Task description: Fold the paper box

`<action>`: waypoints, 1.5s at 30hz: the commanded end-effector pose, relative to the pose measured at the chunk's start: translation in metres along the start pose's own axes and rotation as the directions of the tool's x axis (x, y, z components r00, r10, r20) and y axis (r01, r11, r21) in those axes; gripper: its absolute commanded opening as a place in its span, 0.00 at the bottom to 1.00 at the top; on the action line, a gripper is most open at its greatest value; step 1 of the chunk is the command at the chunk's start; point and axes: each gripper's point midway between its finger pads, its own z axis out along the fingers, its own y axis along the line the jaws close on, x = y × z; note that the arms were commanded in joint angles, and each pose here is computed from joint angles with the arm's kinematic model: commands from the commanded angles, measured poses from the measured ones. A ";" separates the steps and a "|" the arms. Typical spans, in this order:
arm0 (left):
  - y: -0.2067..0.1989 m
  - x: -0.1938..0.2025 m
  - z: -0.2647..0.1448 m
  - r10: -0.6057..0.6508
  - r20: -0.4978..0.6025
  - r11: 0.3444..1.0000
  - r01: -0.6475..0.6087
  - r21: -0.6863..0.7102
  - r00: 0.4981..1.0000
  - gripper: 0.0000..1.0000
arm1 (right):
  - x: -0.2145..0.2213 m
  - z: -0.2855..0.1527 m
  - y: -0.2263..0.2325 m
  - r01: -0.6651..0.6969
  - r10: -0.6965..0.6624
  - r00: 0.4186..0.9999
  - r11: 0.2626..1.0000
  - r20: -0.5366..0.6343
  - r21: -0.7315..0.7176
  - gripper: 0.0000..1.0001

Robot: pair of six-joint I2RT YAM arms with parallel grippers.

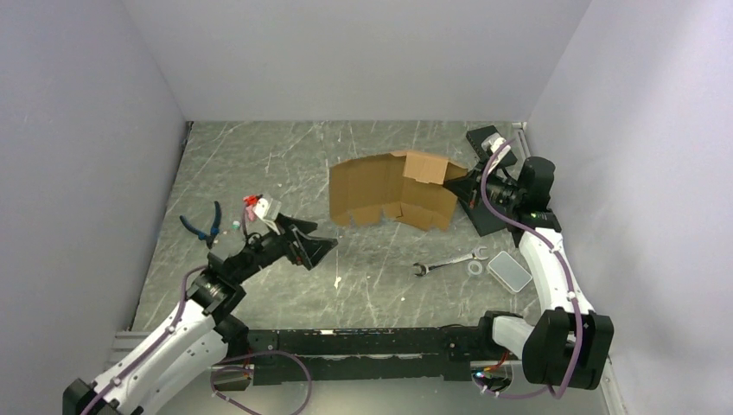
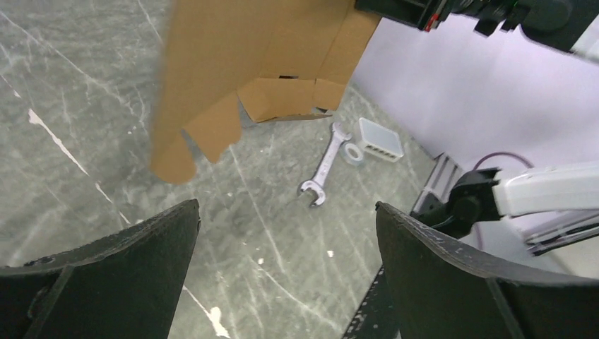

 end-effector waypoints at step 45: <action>0.025 -0.064 0.053 0.241 0.015 0.895 -0.228 0.384 0.970 0.46 | -0.029 -0.023 0.078 0.143 -0.122 0.989 0.930 0.085 -0.339 0.00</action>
